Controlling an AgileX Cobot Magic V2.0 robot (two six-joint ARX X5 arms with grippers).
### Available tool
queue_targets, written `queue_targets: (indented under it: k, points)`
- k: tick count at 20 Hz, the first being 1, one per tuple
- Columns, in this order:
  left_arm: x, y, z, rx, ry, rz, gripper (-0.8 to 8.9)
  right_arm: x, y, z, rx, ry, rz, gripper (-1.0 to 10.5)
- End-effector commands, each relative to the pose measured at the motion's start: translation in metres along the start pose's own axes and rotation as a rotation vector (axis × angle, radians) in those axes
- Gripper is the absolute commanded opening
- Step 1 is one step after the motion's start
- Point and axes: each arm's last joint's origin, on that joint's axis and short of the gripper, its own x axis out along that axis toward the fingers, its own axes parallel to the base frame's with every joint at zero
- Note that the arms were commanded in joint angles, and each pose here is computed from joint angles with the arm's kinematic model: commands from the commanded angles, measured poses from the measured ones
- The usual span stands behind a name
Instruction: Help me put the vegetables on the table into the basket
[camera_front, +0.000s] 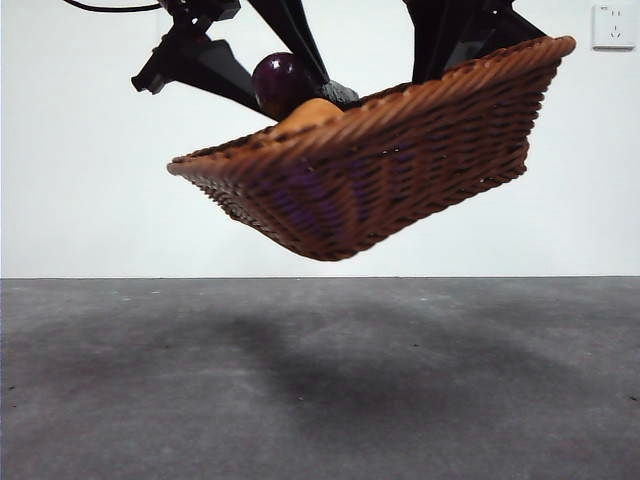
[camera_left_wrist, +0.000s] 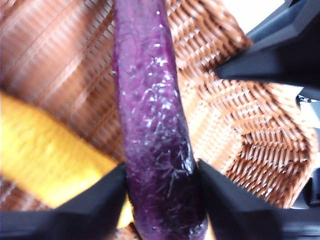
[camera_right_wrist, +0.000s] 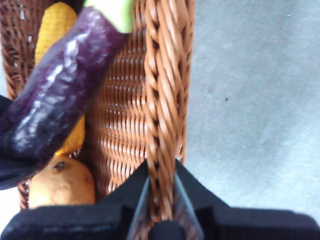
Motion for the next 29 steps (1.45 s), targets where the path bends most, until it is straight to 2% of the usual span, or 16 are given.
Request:
queue_targets:
  k: [1, 4, 6, 10, 13, 14, 16, 17, 19, 21, 22, 25, 29]
  points:
    - [0.002, -0.001, 0.003, -0.012, -0.03, 0.001, 5.37, 0.001, 0.0, 0.001, 0.01, -0.003, 0.013, -0.2]
    - [0.002, -0.002, 0.008, 0.001, -0.084, -0.017, 5.36, 0.001, 0.0, 0.001, 0.01, -0.003, 0.012, -0.2]
    - [0.0, -0.001, 0.01, 0.005, -0.114, 0.016, 5.35, 0.001, -0.003, 0.001, 0.017, -0.008, 0.008, -0.2]
    - [-0.031, 0.002, 0.012, 0.0, -0.232, 0.101, 5.35, -0.007, -0.03, 0.003, 0.082, -0.031, -0.023, -0.2]
    - [-0.068, -0.009, -0.002, 0.085, -0.26, 0.109, 5.31, -0.017, -0.062, 0.006, 0.158, -0.089, -0.06, -0.2]
    - [-0.079, -0.013, -0.01, 0.121, -0.246, 0.117, 4.66, -0.021, -0.074, 0.007, 0.183, -0.118, -0.059, -0.2]
    - [-0.099, -0.02, -0.03, 0.17, -0.2, 0.123, 0.54, -0.024, -0.099, 0.008, 0.217, -0.149, -0.039, -0.2]
    - [-0.108, -0.025, -0.039, 0.19, -0.183, 0.121, -0.03, -0.021, -0.113, 0.009, 0.239, -0.148, -0.032, -0.2]
    - [-0.128, -0.032, -0.056, 0.217, -0.184, 0.111, -0.03, -0.008, -0.143, 0.011, 0.288, -0.137, 0.021, -0.2]
    - [-0.145, -0.037, -0.069, 0.234, -0.208, 0.092, -0.03, 0.01, -0.173, 0.013, 0.335, -0.142, 0.119, -0.2]
    - [-0.153, -0.039, -0.076, 0.239, -0.215, 0.087, -0.03, 0.02, -0.186, 0.013, 0.361, -0.133, 0.134, -0.2]
    - [-0.17, -0.041, -0.093, 0.245, -0.229, 0.085, -0.03, 0.054, -0.219, 0.011, 0.419, -0.083, 0.135, -0.2]
    - [-0.177, -0.042, -0.1, 0.247, -0.239, 0.082, -0.03, 0.096, -0.243, 0.01, 0.438, -0.041, 0.139, -0.2]
